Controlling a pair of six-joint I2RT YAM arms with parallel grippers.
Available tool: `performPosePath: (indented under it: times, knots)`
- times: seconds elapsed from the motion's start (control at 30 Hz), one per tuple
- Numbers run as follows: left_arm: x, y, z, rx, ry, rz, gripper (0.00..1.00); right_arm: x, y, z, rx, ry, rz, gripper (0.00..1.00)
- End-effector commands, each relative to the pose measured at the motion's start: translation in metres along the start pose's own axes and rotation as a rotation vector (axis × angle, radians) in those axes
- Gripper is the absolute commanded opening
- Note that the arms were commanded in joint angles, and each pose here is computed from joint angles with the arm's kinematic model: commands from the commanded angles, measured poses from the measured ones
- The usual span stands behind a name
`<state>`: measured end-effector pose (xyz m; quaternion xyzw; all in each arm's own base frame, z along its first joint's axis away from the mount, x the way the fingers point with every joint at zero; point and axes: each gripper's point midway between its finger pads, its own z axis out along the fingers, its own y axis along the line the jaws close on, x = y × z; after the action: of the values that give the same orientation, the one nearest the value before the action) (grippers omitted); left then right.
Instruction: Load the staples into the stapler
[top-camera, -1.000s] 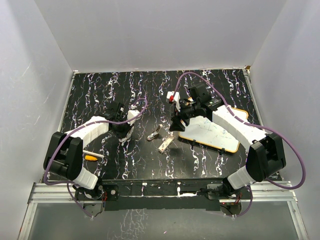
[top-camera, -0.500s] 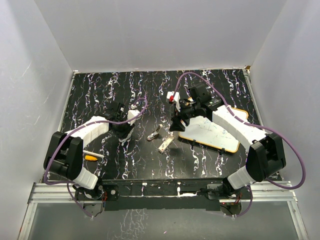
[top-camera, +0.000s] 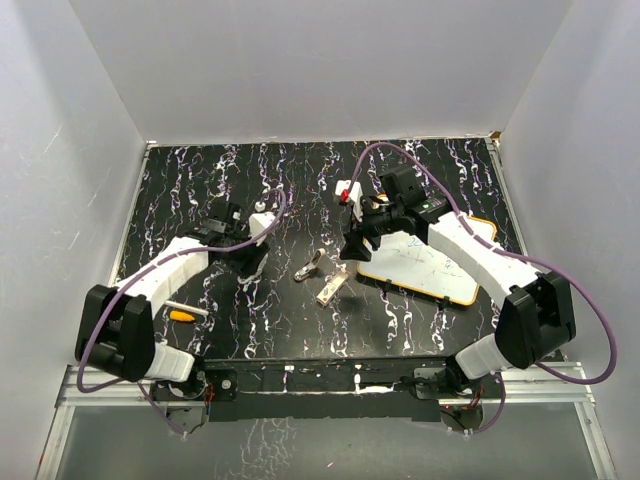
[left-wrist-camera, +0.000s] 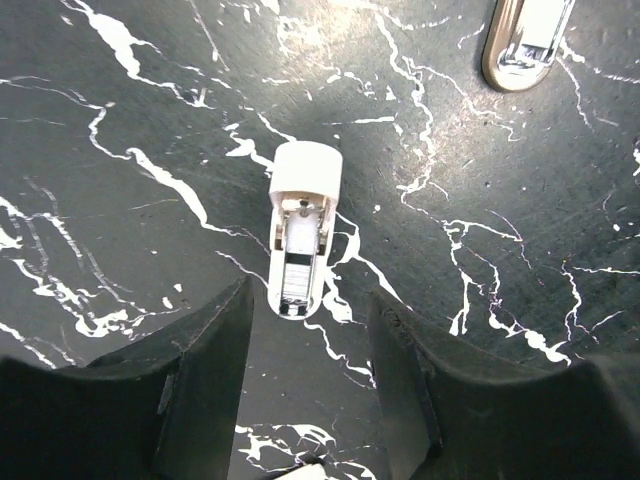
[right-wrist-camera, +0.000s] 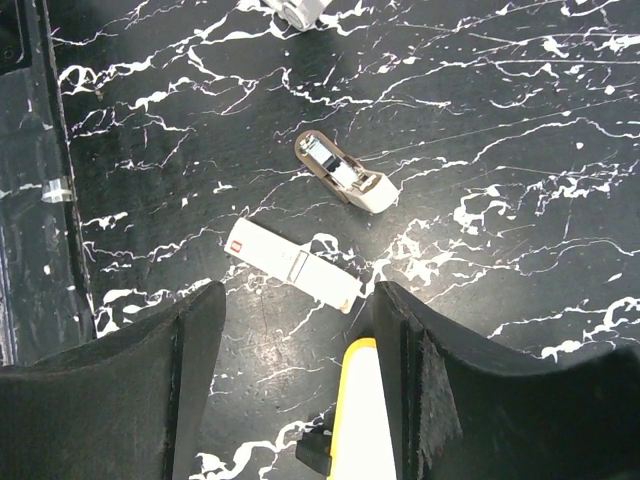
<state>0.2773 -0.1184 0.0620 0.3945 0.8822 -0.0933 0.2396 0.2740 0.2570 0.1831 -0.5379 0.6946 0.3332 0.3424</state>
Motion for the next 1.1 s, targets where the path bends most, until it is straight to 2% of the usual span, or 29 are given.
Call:
performPosePath:
  times: [0.0, 0.2, 0.33, 0.53, 0.73, 0.87, 1.07]
  knots:
    - [-0.006, 0.004, -0.020, 0.010, -0.077, -0.025, 0.48, -0.029, -0.010, -0.010, 0.057, -0.075, -0.069, 0.63]
    - [0.012, 0.015, -0.020, 0.088, -0.113, -0.132, 0.42, -0.055, -0.015, 0.006, -0.004, -0.181, 0.018, 0.64]
    - [0.017, 0.007, -0.016, 0.165, -0.107, -0.209, 0.37, -0.073, -0.019, 0.032, -0.032, -0.235, 0.082, 0.62]
    - [0.027, 0.008, -0.016, 0.207, -0.117, -0.243, 0.34, -0.090, -0.025, 0.071, -0.066, -0.292, 0.207, 0.60]
    - [0.039, 0.007, -0.010, 0.288, -0.073, -0.297, 0.30, -0.076, -0.027, 0.119, -0.132, -0.241, 0.315, 0.58]
    - [0.049, 0.009, -0.008, 0.295, -0.049, -0.299, 0.29, -0.069, -0.024, 0.141, -0.161, -0.215, 0.345, 0.58]
    - [0.052, 0.011, 0.002, 0.313, -0.019, -0.373, 0.28, -0.066, -0.019, 0.172, -0.179, -0.182, 0.383, 0.57]
